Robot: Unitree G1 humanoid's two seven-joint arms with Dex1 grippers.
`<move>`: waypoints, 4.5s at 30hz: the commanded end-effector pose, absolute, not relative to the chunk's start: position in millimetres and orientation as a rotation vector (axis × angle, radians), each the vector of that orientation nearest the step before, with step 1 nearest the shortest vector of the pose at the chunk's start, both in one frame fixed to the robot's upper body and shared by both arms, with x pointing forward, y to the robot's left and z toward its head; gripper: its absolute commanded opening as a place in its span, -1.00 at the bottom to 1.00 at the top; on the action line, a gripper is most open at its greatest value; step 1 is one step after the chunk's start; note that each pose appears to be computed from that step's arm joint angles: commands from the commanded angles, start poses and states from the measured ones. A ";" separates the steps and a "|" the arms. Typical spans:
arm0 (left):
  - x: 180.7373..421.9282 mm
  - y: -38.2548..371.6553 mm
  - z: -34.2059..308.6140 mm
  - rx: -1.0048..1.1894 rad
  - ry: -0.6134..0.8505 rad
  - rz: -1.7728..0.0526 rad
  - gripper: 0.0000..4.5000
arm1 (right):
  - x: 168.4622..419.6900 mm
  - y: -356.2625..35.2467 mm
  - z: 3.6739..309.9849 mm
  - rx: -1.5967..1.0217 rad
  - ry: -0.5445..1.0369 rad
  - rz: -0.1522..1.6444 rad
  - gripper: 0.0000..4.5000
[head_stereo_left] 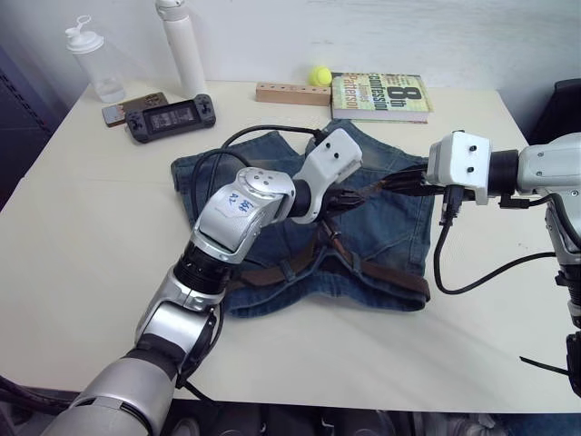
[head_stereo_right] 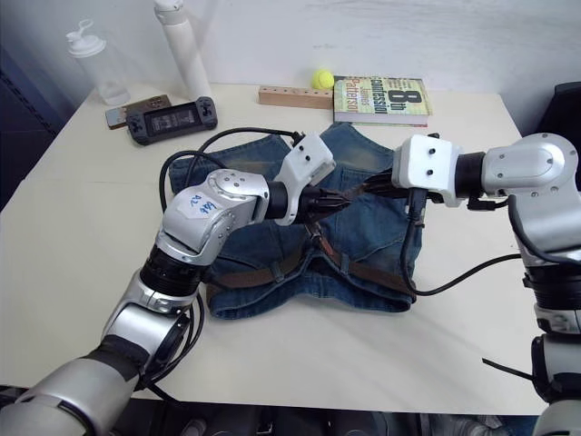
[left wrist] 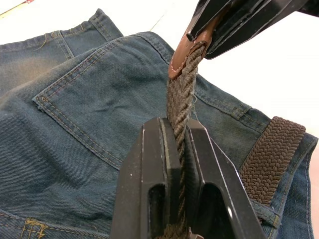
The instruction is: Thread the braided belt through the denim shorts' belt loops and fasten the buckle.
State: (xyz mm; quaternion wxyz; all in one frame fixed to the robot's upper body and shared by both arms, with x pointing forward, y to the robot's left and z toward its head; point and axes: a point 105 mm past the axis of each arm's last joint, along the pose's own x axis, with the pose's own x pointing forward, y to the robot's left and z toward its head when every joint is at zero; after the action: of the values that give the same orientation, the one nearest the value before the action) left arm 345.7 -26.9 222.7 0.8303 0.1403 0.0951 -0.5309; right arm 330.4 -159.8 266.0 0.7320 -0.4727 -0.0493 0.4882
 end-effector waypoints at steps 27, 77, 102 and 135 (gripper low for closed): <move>338.7 16.6 249.0 -0.599 0.379 -1.017 -1.00 | 304.5 -106.9 187.7 0.075 0.203 1.077 -0.97; 338.4 110.1 165.5 -0.948 0.482 -0.729 -1.00 | 317.0 -74.0 160.7 -0.273 0.289 1.209 -0.97; 335.0 118.8 165.0 -0.910 0.469 -0.700 -1.00 | 316.2 -55.9 155.8 -0.144 0.289 1.297 -0.97; 331.0 115.2 165.7 -0.854 0.490 -0.742 -1.00 | 322.5 -69.3 110.6 -0.042 0.391 1.306 -0.97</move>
State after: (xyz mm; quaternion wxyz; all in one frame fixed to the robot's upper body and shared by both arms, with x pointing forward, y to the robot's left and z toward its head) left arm 332.4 114.8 156.1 0.8078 -0.4141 0.2484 -0.3379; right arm 325.6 -67.7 122.3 0.7809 -0.0129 0.1621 0.6031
